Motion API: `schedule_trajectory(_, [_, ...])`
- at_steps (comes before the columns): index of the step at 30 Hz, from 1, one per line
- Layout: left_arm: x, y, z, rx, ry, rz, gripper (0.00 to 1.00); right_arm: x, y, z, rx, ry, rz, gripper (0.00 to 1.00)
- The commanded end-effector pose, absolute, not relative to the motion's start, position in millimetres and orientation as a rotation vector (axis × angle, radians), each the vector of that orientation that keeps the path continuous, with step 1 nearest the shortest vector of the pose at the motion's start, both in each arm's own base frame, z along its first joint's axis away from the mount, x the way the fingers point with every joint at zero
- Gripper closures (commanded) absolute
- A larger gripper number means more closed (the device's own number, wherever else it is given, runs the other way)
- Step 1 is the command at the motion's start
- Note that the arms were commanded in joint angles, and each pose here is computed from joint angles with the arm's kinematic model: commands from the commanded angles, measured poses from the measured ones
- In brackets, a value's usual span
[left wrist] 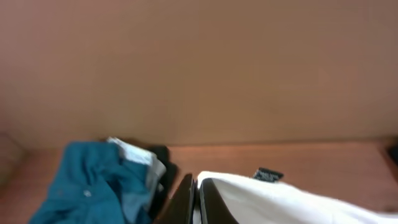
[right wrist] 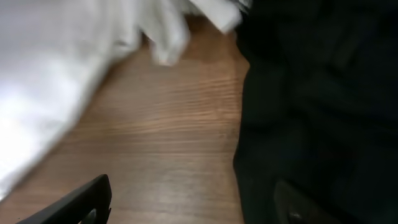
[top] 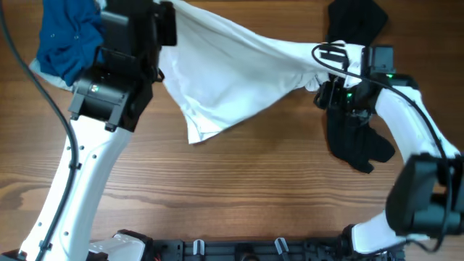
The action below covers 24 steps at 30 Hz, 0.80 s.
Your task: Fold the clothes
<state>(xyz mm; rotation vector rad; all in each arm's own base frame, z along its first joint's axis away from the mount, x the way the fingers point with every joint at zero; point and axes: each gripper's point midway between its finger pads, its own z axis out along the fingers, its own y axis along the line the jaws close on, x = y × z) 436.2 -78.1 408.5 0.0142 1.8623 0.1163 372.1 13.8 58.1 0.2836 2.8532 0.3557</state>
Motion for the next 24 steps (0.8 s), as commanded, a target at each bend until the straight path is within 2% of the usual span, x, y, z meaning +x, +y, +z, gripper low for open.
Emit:
schedule_trajectory(1, [430.4,-49.6,441.8,-0.052,1.767,0.182,0.96,370.9,15.3,27.9,0.302,2.913,0.377,0.16])
schedule_trajectory(6, [432.3,-39.1,445.8,-0.065,1.752,0.206,0.96,375.1,-6.3,-0.3,0.457,2.931,0.296,0.16])
schedule_trajectory(15, [429.9,-30.2,436.6,-0.073,1.79,0.251,0.96,396.9,-101.2,-15.9,0.72,2.757,0.087,0.16])
schedule_trajectory(24, [426.0,-29.5,422.0,-0.051,1.852,0.271,0.96,412.4,-169.8,-1.7,0.945,2.518,0.213,0.14])
